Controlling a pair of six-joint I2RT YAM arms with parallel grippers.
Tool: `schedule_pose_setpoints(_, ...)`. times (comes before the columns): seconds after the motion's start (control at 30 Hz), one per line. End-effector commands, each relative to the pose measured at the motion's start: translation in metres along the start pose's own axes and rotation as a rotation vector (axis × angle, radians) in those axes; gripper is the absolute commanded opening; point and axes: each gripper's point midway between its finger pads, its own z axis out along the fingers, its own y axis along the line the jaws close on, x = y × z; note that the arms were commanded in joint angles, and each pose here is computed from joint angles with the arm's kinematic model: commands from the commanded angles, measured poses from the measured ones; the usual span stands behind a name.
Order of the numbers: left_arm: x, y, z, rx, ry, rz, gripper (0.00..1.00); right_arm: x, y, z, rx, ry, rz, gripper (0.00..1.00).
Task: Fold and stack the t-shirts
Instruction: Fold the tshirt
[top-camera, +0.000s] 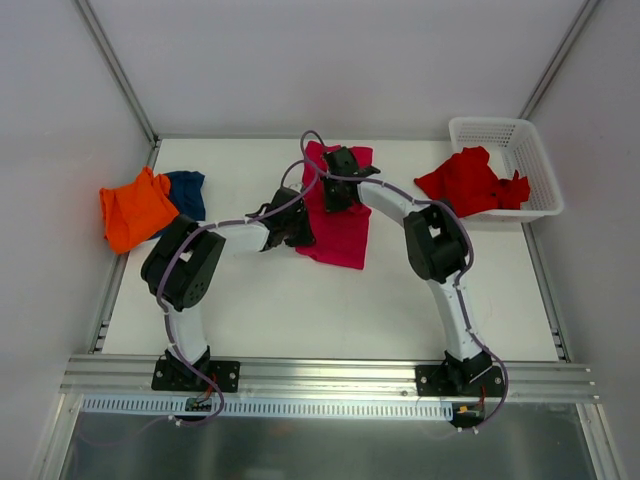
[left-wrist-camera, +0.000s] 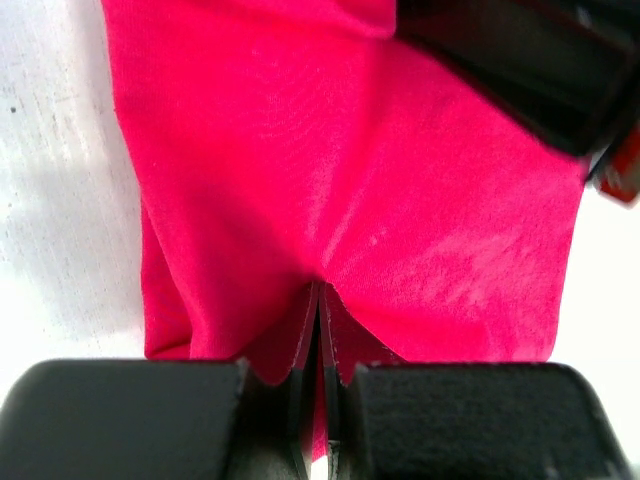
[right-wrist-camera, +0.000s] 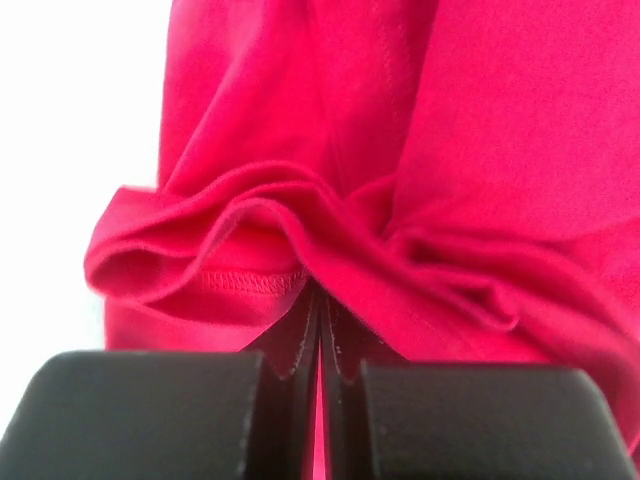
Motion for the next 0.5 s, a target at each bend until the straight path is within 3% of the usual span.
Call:
schedule_pose_setpoints(0.0, 0.014, 0.005, -0.013, -0.02, 0.045, -0.002, 0.0, -0.027, -0.013, -0.005, 0.076, -0.046, 0.002, 0.0)
schedule_pose_setpoints(0.23, 0.011, 0.0, -0.031, 0.001, 0.021, -0.015, 0.0, -0.092, -0.07, -0.031, 0.256, -0.171, 0.037, 0.0)
schedule_pose_setpoints(0.47, 0.002, -0.006, -0.057, 0.012, -0.02, -0.009, 0.0, -0.162, -0.129, -0.121, 0.364, -0.352, 0.067, 0.01)
